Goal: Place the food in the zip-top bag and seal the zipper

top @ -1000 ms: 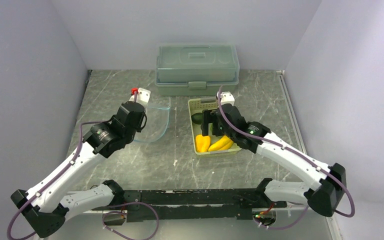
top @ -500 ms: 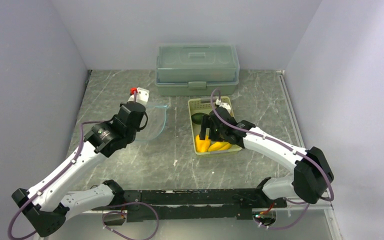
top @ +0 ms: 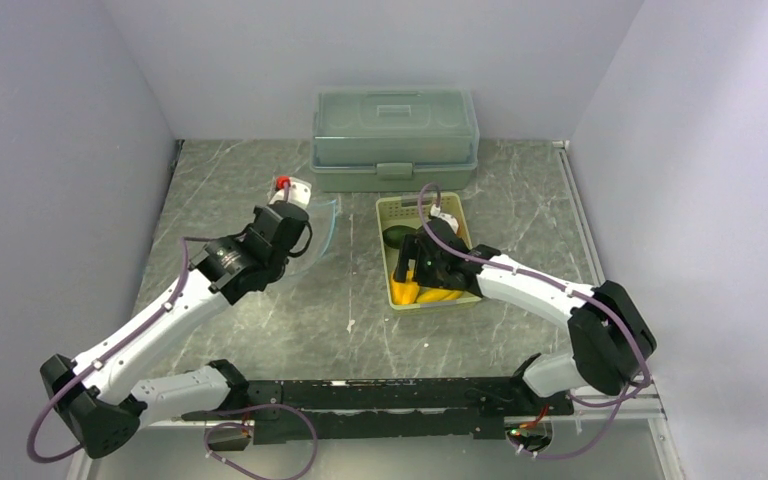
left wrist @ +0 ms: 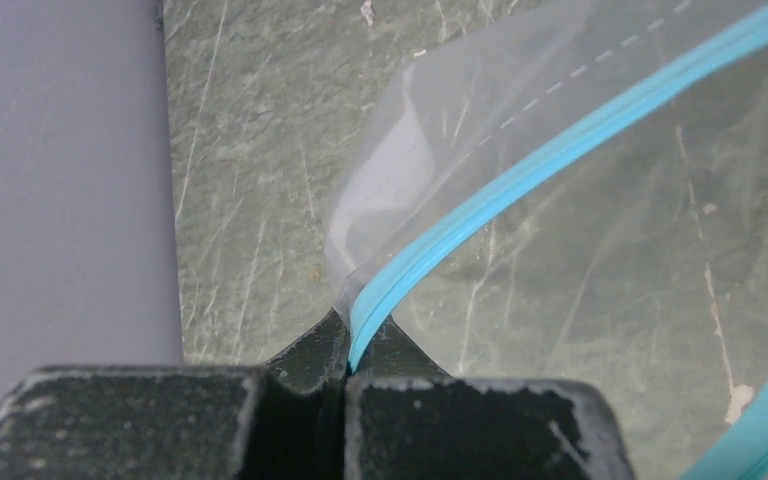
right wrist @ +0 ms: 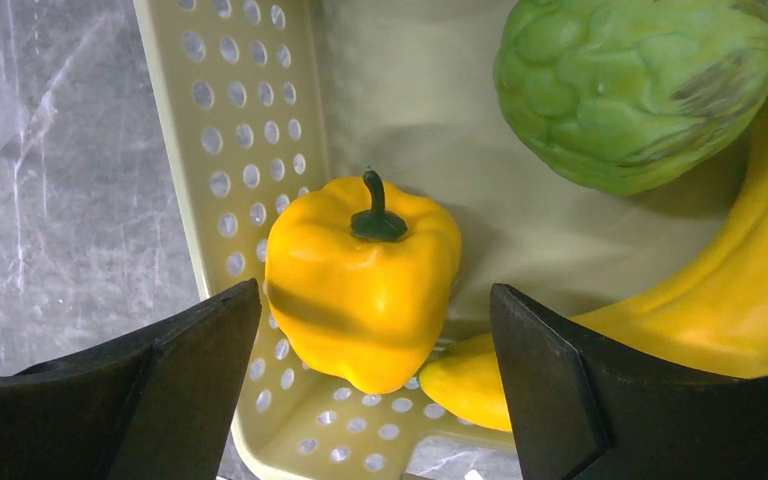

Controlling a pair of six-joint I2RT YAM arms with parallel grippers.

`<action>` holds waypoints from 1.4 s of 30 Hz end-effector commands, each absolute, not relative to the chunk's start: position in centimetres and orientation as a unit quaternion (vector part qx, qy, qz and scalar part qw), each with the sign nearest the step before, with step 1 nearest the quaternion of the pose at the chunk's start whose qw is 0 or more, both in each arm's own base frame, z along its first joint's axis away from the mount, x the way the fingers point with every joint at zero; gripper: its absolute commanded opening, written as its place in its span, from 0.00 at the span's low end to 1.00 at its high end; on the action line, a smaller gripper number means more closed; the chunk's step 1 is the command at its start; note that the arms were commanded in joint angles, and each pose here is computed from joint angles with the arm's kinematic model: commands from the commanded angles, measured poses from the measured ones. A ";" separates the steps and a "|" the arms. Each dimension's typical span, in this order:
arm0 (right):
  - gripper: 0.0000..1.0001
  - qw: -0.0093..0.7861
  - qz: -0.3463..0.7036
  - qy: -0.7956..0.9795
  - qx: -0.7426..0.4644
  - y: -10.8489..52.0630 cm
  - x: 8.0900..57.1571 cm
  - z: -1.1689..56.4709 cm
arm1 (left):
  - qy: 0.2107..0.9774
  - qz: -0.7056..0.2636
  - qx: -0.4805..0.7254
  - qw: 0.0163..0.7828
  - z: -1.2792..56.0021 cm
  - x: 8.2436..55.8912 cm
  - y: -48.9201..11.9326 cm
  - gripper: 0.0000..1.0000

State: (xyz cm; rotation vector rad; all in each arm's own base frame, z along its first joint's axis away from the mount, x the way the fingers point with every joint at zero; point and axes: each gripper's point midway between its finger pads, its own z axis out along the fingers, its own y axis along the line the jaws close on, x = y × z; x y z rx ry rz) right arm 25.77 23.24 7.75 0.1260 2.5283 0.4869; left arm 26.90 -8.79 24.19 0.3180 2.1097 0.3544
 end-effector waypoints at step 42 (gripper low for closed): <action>0.25 0.456 0.289 0.840 0.054 24.0 28.3 24.7 | 0.865 0.103 0.142 0.471 24.2 26.5 -11.2 0.00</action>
